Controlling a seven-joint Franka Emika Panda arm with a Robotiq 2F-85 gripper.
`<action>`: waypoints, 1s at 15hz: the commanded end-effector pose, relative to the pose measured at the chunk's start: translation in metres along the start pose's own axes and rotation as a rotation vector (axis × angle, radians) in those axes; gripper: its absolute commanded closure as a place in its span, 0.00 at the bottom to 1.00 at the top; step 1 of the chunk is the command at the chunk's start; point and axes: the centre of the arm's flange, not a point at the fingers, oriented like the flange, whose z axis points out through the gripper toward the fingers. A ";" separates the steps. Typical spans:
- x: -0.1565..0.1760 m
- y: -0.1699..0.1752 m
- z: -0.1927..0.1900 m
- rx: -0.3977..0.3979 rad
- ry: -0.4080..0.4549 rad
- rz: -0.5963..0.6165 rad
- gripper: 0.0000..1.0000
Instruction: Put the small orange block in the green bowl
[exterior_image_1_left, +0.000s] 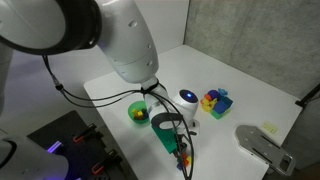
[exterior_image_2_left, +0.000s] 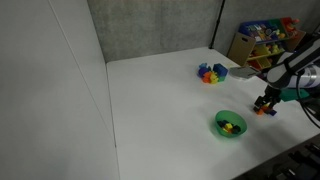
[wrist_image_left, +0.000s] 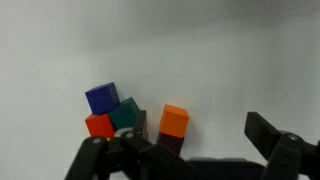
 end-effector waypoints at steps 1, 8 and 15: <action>0.011 0.001 0.013 0.033 0.029 0.036 0.00; 0.016 0.006 0.032 0.051 0.022 0.047 0.00; 0.017 0.004 0.034 0.055 0.023 0.028 0.69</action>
